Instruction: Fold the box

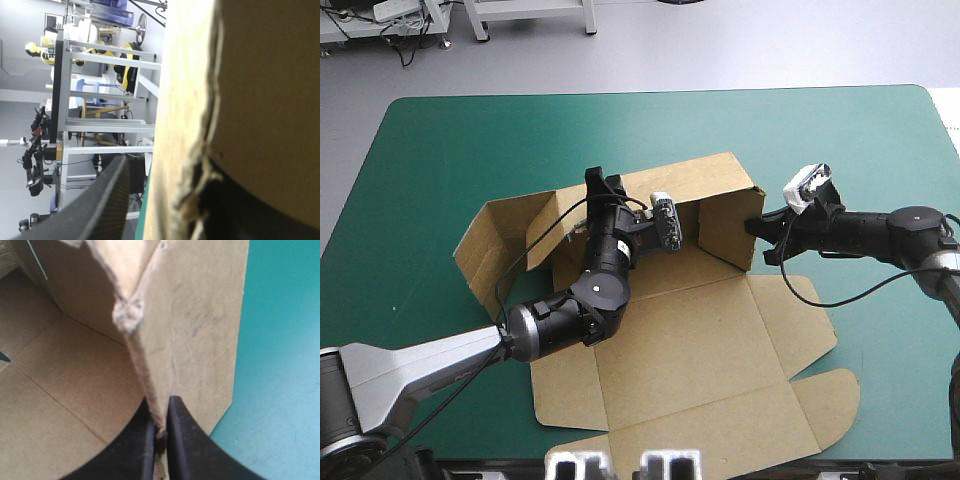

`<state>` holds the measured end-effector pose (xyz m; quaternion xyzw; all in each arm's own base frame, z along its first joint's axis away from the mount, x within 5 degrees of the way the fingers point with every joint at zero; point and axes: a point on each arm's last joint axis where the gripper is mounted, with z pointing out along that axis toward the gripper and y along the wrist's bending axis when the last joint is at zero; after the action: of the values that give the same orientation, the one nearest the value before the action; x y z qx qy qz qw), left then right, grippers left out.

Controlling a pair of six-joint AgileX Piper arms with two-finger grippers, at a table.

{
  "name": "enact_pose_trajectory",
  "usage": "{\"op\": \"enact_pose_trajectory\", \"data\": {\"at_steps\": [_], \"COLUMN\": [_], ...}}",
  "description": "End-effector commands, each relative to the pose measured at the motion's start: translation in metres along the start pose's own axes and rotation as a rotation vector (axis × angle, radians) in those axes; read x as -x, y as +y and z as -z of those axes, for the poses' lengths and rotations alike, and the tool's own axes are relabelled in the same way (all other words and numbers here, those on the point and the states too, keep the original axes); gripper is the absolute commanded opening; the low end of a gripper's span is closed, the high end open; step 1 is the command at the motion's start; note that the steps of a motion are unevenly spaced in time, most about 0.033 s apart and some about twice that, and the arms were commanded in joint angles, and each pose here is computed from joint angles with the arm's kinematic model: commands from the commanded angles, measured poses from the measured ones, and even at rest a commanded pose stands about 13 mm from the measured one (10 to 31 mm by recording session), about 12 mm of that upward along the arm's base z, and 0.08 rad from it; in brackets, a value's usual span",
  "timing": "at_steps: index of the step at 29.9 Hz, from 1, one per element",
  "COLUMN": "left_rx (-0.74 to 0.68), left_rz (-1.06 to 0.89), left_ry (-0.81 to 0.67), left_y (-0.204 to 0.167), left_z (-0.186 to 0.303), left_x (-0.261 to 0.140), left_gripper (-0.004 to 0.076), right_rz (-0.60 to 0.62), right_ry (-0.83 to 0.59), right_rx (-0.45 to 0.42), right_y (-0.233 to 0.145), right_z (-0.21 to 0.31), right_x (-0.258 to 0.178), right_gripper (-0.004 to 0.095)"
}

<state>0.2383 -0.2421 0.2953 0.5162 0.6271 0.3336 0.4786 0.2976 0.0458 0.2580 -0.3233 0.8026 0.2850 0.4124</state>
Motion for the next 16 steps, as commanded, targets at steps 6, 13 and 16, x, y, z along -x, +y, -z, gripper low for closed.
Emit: {"op": "enact_pose_trajectory", "data": {"at_steps": [6, 13, 16], "left_rx": [0.077, 0.110, 0.186], "left_rz": [0.165, 0.178, 0.196], "left_ry": [-0.080, -0.164, -0.179], "left_y": [0.018, 0.019, 0.032], "left_z": [0.026, 0.065, 0.080], "left_x": [0.016, 0.046, 0.051], "left_gripper": [0.0381, 0.0341, 0.0337], "right_rz": [-0.060, -0.100, -0.122], "right_ry": [-0.067, -0.071, -0.076], "right_rx": [-0.066, -0.079, -0.079], "right_y": [0.008, 0.007, 0.007], "right_z": [0.000, -0.002, -0.001], "right_x": [0.019, 0.020, 0.021], "right_gripper": [-0.0009, -0.0009, -0.0009]}}
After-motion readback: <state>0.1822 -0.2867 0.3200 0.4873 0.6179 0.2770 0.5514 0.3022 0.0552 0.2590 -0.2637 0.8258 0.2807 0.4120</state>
